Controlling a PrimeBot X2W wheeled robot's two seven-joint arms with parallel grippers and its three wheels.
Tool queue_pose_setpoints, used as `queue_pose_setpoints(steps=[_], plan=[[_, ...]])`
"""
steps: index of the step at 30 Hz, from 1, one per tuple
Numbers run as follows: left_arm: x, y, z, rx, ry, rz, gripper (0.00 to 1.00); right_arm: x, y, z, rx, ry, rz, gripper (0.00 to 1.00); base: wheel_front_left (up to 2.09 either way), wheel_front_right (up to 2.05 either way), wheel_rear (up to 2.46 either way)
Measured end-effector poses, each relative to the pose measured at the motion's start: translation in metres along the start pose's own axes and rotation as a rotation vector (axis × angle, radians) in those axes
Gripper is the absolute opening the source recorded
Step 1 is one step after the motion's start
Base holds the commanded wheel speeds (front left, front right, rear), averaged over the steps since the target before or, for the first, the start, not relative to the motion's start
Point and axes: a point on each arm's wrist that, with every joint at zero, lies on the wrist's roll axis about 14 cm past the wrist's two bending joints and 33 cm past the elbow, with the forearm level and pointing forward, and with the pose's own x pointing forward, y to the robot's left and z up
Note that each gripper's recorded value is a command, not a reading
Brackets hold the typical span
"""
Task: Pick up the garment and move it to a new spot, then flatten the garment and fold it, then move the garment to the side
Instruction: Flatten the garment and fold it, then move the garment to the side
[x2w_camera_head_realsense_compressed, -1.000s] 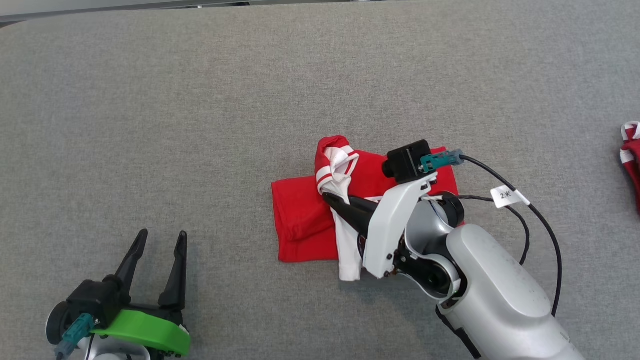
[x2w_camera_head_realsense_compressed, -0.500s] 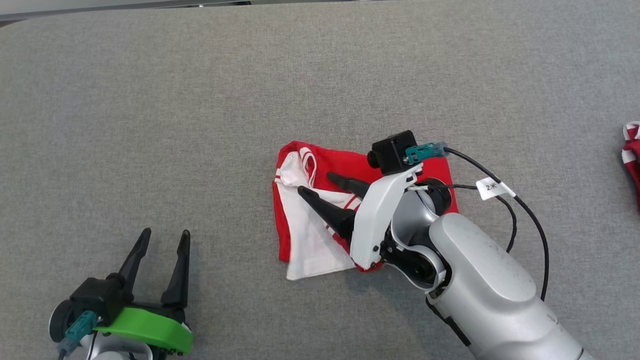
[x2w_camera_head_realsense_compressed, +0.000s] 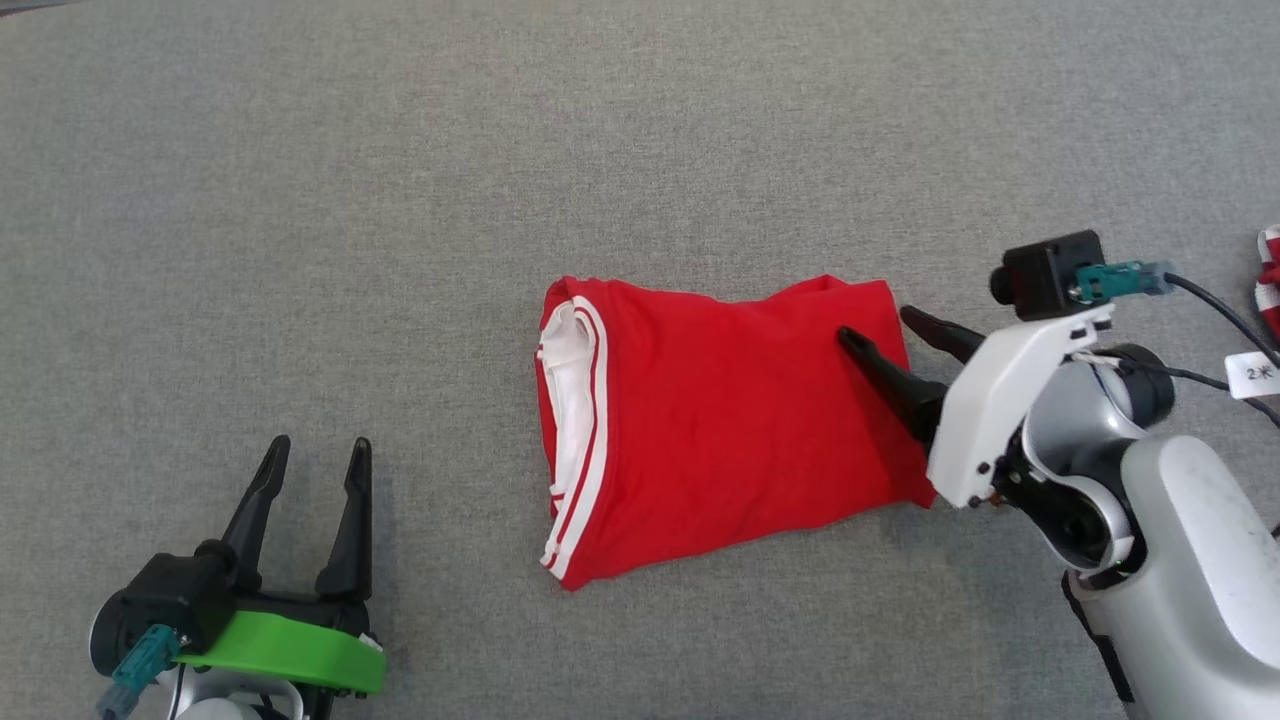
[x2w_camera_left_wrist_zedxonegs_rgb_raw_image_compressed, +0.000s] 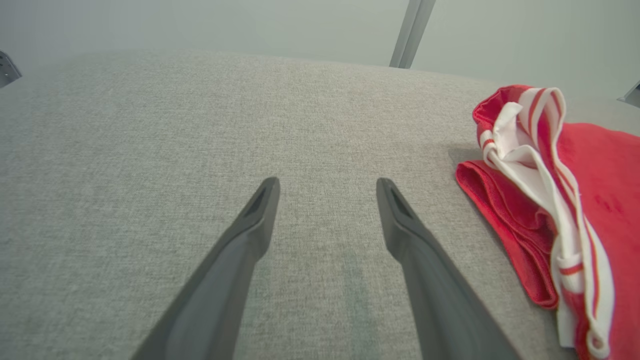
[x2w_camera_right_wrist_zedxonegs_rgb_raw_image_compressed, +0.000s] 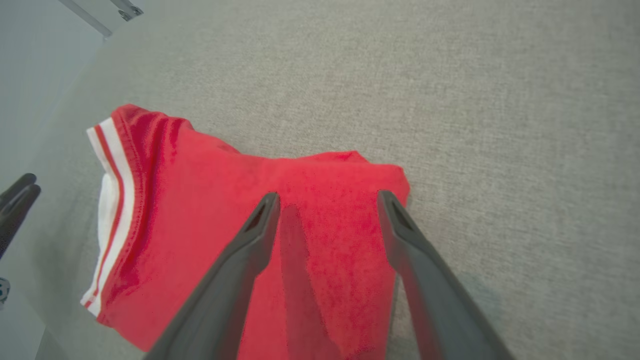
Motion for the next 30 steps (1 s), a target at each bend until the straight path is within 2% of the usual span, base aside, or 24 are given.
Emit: queue_pose_setpoints(steps=[1,5,13,15,16,17,18,21,24,30], plan=[[0.001,-0.001,-0.001,-0.008,-0.002,0.004,1.0,-0.007,-0.019,-0.014,0.005,0.061,-0.049,1.0,0.0,0.0,0.0],[0.001,0.0,-0.006,-0.021,0.01,0.018,1.0,-0.014,-0.035,-0.038,0.036,0.161,-0.082,1.0,0.0,0.0,0.0],[0.003,0.004,-0.01,-0.028,0.02,0.035,1.0,-0.005,-0.023,-0.06,0.088,0.264,-0.028,1.0,0.0,0.0,0.0],[0.004,0.005,-0.011,-0.028,0.021,0.038,1.0,0.0,-0.013,-0.06,0.136,0.263,0.013,1.0,0.0,0.0,0.0],[0.004,0.005,-0.01,-0.028,0.019,0.037,1.0,0.003,-0.007,-0.059,0.152,0.263,0.032,0.8,0.0,0.0,0.0],[0.005,0.004,-0.01,-0.026,0.018,0.033,1.0,0.005,-0.003,-0.057,0.154,0.26,0.044,0.08,0.0,0.0,0.0],[0.007,0.002,-0.009,-0.025,0.015,0.025,1.0,0.006,-0.001,-0.054,0.149,0.251,0.05,0.0,0.0,0.0,0.0],[0.015,-0.006,-0.005,-0.01,0.004,-0.014,1.0,0.002,0.001,-0.047,0.199,0.213,0.068,0.0,0.0,0.0,0.0],[0.022,-0.01,-0.002,0.008,-0.004,-0.044,1.0,-0.011,-0.014,-0.047,0.241,0.199,0.035,0.0,0.0,0.0,0.0],[0.039,-0.027,0.0,0.039,-0.014,-0.122,1.0,-0.064,-0.081,-0.054,0.306,0.143,-0.17,0.0,0.0,0.0,0.0]])
